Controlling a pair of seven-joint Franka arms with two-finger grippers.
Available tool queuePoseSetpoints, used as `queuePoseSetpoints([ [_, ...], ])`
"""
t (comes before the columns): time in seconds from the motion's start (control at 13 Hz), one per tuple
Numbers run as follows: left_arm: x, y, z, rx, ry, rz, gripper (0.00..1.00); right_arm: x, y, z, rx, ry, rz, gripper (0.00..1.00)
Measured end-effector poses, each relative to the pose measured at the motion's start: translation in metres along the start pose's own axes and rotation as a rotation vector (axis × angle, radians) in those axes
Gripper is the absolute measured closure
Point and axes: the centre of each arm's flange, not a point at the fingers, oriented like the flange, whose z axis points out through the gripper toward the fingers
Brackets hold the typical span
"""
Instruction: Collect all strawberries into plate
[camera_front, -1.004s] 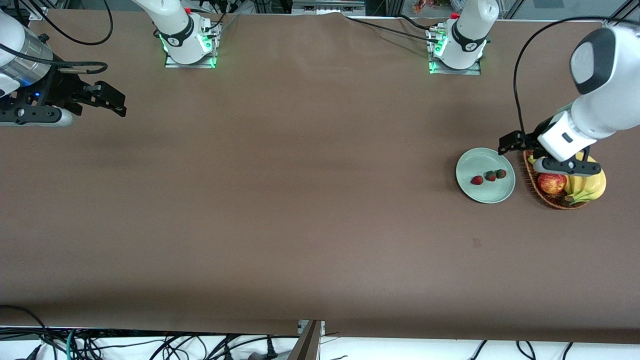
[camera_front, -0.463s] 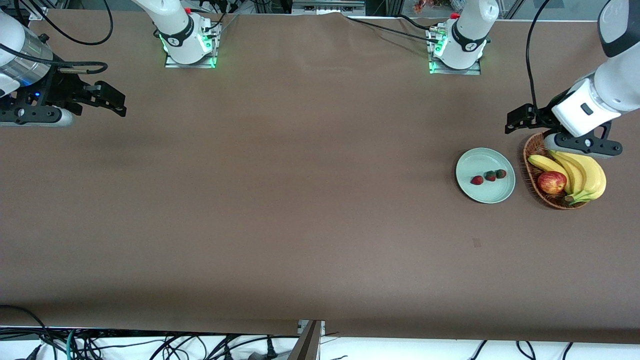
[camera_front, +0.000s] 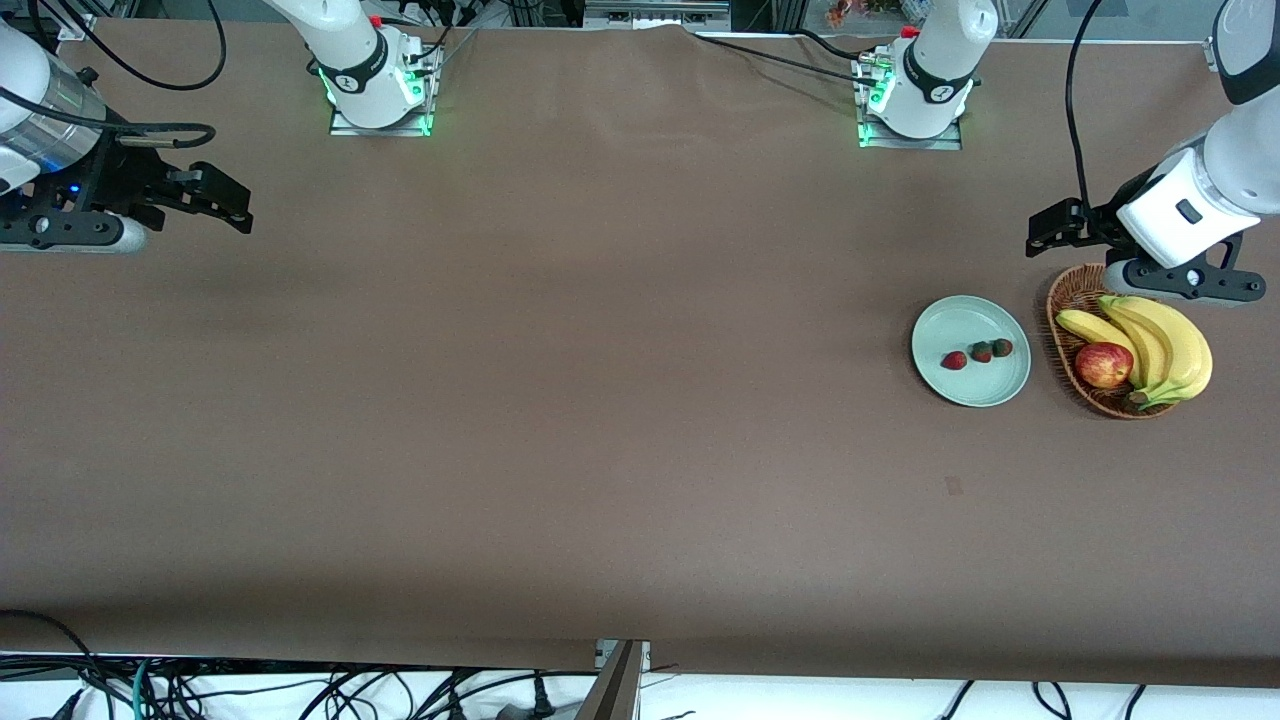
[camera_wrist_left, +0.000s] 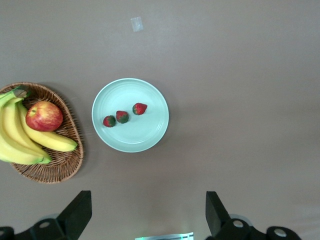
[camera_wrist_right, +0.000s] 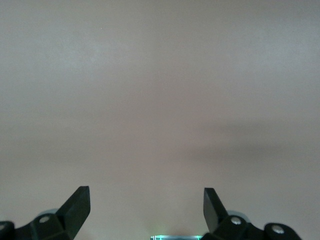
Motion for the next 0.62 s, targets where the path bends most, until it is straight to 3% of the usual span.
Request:
queuePoseSetpoints([
  [0.62,0.0007,-0.0013,-0.0101,0.008,0.019,-0.003,0.0,0.0,0.0,0.0,0.0,0.0,0.0,0.0],
])
